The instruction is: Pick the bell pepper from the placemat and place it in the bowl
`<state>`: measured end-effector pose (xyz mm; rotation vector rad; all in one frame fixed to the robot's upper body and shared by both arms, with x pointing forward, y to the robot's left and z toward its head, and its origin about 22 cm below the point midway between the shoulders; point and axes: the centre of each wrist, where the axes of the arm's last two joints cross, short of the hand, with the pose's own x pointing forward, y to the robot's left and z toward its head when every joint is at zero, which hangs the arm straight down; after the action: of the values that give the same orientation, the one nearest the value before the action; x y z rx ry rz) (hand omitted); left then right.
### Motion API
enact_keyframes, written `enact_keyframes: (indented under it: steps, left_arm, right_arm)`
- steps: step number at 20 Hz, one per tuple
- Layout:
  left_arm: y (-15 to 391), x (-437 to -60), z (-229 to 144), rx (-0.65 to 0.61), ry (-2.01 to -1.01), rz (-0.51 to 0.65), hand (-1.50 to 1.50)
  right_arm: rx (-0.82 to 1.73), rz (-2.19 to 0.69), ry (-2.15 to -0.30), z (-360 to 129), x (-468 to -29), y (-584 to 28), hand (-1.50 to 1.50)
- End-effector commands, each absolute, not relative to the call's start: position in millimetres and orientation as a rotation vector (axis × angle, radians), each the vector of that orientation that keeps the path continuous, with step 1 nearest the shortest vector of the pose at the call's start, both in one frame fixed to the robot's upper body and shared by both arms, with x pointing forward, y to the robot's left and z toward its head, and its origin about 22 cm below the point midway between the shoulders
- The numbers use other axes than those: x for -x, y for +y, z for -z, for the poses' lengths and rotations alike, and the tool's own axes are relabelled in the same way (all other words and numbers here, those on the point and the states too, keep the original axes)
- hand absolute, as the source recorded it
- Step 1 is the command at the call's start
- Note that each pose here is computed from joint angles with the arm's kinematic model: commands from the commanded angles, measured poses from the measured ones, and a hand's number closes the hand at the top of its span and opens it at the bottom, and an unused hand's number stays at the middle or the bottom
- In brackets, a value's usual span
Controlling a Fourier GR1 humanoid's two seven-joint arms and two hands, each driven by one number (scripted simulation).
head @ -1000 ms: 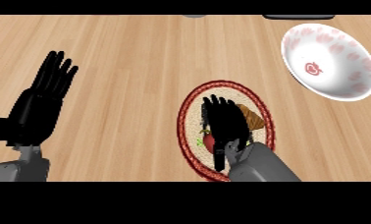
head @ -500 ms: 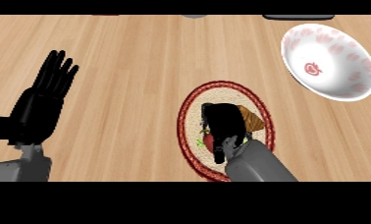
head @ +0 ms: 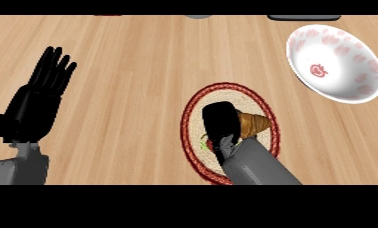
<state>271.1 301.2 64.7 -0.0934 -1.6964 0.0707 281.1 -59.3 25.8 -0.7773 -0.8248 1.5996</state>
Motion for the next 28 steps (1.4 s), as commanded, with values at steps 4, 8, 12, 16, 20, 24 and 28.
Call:
enact_keyframes:
  steps: [4, 8, 12, 16, 20, 24, 28]
  left_arm:
    - [284, -277, -44, 0.091, -1.694, -0.07, 0.0]
    - [301, -262, -44, 0.064, -1.667, -0.103, 0.0]
    - [317, -268, -63, 0.047, -1.682, -0.099, 0.0]
    - [314, -256, -62, 0.054, -1.68, -0.09, 0.0]
    - [312, -259, -56, 0.067, -1.691, -0.091, 0.0]
    - [305, -261, -53, 0.064, -1.696, -0.088, 0.0]
    - [308, -271, -67, 0.109, -1.712, -0.072, 0.0]
  right_arm:
    - [0.759, -1.699, -0.926, -27, -256, -74, 1.5]
    - [0.542, -1.788, -1.145, -51, -258, -171, 1.5]
    - [0.507, -1.773, -1.284, -71, -256, -251, 1.5]
    - [0.618, -1.636, -1.418, -100, -238, -300, 1.5]
    - [0.805, -1.437, -1.514, -142, -244, -336, 1.5]
    - [0.899, -1.309, -1.567, -184, -230, -364, 1.5]
    - [1.007, -1.167, -1.539, -208, -249, -391, 1.5]
